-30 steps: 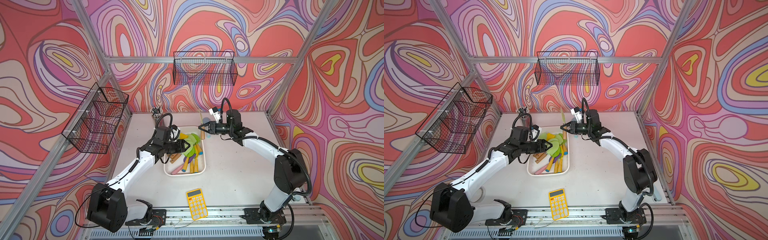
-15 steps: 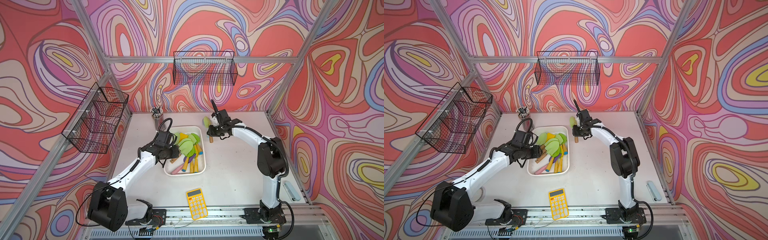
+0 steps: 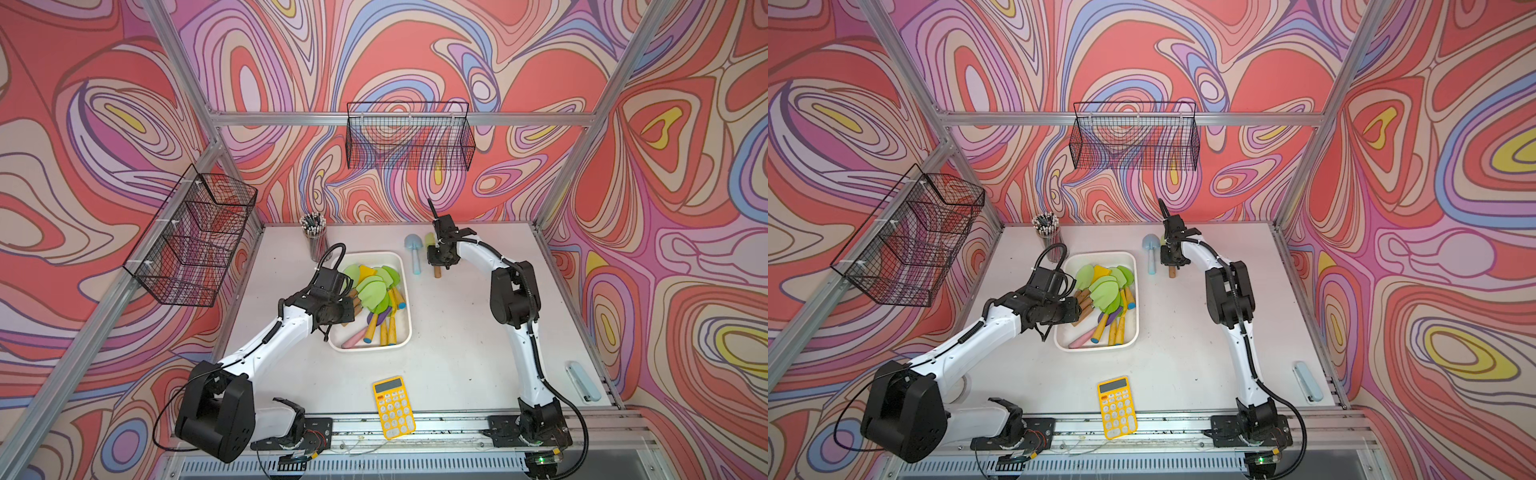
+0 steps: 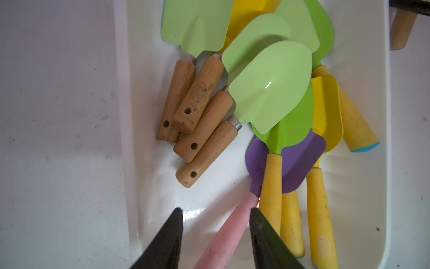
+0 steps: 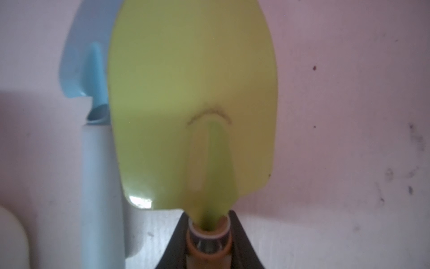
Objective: Take the shovel out of the storage box
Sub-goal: Place the shovel at the center of the board, then pick up the shovel from the storage box.
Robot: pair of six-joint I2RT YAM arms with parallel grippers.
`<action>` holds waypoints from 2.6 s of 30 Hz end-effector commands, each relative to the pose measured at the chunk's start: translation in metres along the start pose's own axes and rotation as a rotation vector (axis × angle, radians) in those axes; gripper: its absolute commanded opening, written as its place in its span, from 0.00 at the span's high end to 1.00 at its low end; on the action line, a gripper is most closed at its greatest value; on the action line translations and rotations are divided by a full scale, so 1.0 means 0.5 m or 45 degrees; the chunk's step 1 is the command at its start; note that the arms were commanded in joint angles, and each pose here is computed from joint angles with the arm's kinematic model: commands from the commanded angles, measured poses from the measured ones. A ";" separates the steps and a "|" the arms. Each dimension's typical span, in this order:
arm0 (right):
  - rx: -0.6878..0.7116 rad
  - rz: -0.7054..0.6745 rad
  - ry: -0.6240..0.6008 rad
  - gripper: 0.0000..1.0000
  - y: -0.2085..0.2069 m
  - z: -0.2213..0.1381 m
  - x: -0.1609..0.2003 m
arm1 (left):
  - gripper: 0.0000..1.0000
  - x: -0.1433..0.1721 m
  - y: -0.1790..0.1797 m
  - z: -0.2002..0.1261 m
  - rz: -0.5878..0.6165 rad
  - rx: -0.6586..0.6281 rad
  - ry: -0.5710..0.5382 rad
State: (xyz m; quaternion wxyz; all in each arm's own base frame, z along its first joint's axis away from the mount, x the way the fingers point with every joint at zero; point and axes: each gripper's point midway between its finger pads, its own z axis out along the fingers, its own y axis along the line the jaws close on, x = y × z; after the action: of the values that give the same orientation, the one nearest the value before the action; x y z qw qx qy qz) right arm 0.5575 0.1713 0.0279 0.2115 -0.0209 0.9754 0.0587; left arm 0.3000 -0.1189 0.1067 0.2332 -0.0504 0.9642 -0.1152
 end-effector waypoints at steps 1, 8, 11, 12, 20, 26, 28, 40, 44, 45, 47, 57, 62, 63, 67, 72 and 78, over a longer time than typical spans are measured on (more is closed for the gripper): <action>0.046 -0.019 0.023 0.96 -0.013 0.013 -0.008 | 0.50 -0.002 0.007 -0.012 -0.015 -0.011 -0.044; 0.080 -0.004 0.043 0.93 -0.035 0.058 -0.014 | 0.50 0.007 0.011 -0.016 -0.009 -0.013 -0.042; 0.096 -0.001 0.052 0.88 -0.044 0.070 -0.008 | 0.50 0.008 0.012 -0.015 -0.011 -0.009 -0.043; 0.100 -0.001 0.054 0.87 -0.045 0.072 -0.007 | 0.50 0.008 0.011 -0.015 -0.011 -0.008 -0.043; 0.094 0.004 0.059 0.77 -0.046 0.082 -0.004 | 0.50 0.009 0.009 -0.007 -0.007 -0.008 -0.026; 0.063 0.011 0.040 0.71 -0.035 0.072 -0.016 | 0.50 0.012 0.012 -0.002 -0.005 -0.018 -0.013; 0.055 0.013 0.033 0.70 -0.032 0.067 -0.020 | 0.50 0.014 0.012 0.000 -0.004 -0.020 -0.009; -0.059 0.044 -0.055 0.68 0.001 -0.021 -0.053 | 0.51 0.016 0.014 0.021 0.039 -0.077 0.023; -0.046 0.051 -0.133 0.68 -0.004 -0.093 -0.069 | 0.51 0.007 0.000 0.034 0.088 -0.097 0.016; -0.042 0.053 -0.154 0.68 -0.006 -0.115 -0.071 | 0.51 0.004 -0.003 0.037 0.103 -0.102 0.010; -0.043 0.059 -0.200 0.67 -0.007 -0.155 -0.075 | 0.51 -0.001 -0.008 0.044 0.120 -0.105 0.006; -0.083 0.076 -0.295 0.67 -0.010 -0.284 -0.034 | 0.49 -0.009 -0.007 0.084 0.158 -0.138 0.025; -0.099 0.078 -0.307 0.67 -0.010 -0.311 -0.018 | 0.49 -0.001 -0.002 0.103 0.164 -0.157 0.051; -0.099 0.080 -0.307 0.67 -0.011 -0.313 -0.013 | 0.49 -0.001 -0.001 0.105 0.167 -0.159 0.051; -0.090 0.084 -0.296 0.67 -0.018 -0.312 0.006 | 0.48 0.006 0.004 0.115 0.172 -0.168 0.062; -0.079 0.088 -0.299 0.68 -0.023 -0.319 0.021 | 0.48 0.015 0.004 0.136 0.181 -0.157 0.081; -0.069 0.092 -0.333 0.68 -0.032 -0.342 0.033 | 0.48 0.021 -0.001 0.149 0.191 -0.134 0.091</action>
State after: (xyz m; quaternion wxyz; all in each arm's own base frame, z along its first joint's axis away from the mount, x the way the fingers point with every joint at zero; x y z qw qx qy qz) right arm 0.4716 0.1359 0.1513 0.3012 0.0111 0.9489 0.0935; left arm 0.3245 -0.1336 0.0432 0.2030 0.0025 0.9781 -0.0462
